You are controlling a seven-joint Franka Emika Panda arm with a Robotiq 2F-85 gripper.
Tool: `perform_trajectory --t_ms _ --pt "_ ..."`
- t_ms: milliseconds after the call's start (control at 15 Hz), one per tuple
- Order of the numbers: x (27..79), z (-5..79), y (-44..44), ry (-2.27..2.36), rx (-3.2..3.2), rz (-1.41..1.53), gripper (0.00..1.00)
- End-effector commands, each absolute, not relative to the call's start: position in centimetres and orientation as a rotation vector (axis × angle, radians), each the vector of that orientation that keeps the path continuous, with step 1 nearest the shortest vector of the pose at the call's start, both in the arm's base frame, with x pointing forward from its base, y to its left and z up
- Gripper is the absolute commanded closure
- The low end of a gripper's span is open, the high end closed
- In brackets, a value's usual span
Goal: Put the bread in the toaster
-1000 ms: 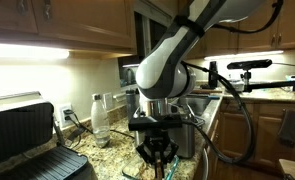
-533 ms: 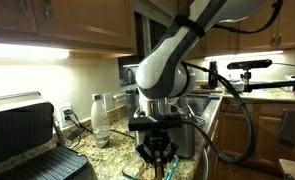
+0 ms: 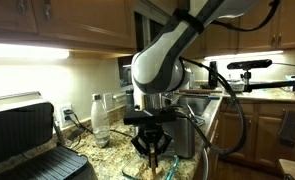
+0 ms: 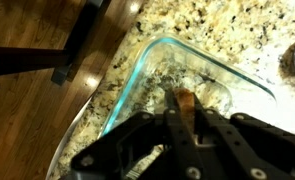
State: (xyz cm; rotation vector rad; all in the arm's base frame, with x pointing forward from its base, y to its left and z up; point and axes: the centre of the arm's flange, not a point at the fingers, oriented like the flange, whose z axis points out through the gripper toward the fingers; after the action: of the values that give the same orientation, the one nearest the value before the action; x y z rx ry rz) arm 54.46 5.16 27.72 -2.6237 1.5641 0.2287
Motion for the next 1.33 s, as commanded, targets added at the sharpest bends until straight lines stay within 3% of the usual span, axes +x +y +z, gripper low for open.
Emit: perform_trajectory --t_ms 0,1267 --pt "54.1 29.9 5.6 1.595 -2.643 0.198 0.91" --pt "51.4 35.6 5.9 1.426 -2.805 0.216 0.92"
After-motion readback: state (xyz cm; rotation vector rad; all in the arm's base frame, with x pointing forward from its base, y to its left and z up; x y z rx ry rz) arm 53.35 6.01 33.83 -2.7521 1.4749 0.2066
